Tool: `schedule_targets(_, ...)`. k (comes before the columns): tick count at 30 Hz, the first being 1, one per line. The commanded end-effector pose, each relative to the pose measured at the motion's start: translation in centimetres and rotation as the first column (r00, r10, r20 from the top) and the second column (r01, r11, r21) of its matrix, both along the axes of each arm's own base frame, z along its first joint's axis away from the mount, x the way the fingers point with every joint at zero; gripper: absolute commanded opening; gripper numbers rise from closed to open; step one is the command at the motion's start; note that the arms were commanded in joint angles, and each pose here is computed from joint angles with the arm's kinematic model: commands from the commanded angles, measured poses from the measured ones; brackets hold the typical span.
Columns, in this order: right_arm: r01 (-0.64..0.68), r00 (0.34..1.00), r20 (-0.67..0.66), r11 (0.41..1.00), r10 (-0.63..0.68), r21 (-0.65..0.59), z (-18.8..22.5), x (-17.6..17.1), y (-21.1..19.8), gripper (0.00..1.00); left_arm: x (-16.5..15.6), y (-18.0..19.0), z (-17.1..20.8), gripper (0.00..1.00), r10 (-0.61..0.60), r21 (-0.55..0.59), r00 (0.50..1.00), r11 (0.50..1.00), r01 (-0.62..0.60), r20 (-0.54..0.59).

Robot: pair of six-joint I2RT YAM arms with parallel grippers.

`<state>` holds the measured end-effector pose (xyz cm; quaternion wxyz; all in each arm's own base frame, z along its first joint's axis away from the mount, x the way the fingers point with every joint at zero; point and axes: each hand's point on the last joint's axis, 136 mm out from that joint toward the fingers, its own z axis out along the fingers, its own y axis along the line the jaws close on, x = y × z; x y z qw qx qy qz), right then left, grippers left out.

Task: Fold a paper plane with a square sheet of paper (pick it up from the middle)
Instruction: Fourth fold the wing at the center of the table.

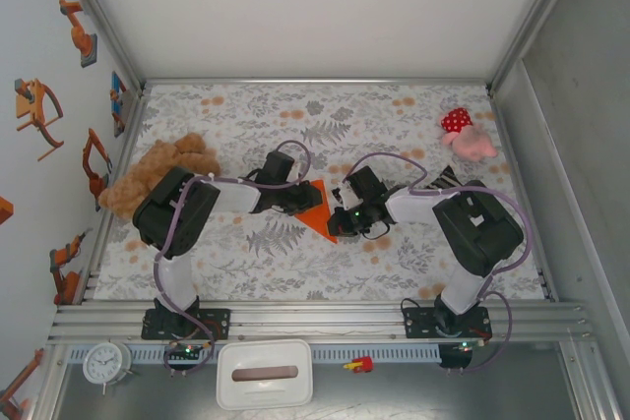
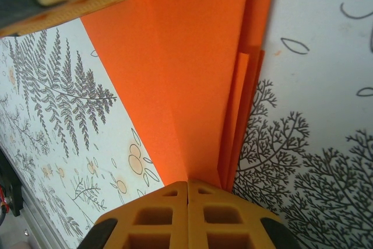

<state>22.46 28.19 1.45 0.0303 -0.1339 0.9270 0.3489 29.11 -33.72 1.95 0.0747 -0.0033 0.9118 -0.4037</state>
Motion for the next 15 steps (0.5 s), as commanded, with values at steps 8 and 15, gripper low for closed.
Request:
schedule_targets(8,0.044,0.996,-0.076,0.989,-0.055,-0.14,-2.4,-2.1,-3.1,0.06,0.0,1.2,-2.8,0.2,0.041,0.079,0.998,0.996,-0.037,-0.054)
schedule_targets(15,0.178,0.981,0.069,0.983,-0.18,0.033,4.3,1.4,-1.1,0.13,-0.4,1.5,-3.4,0.2,0.051,0.11,0.995,0.993,-0.042,-0.081)
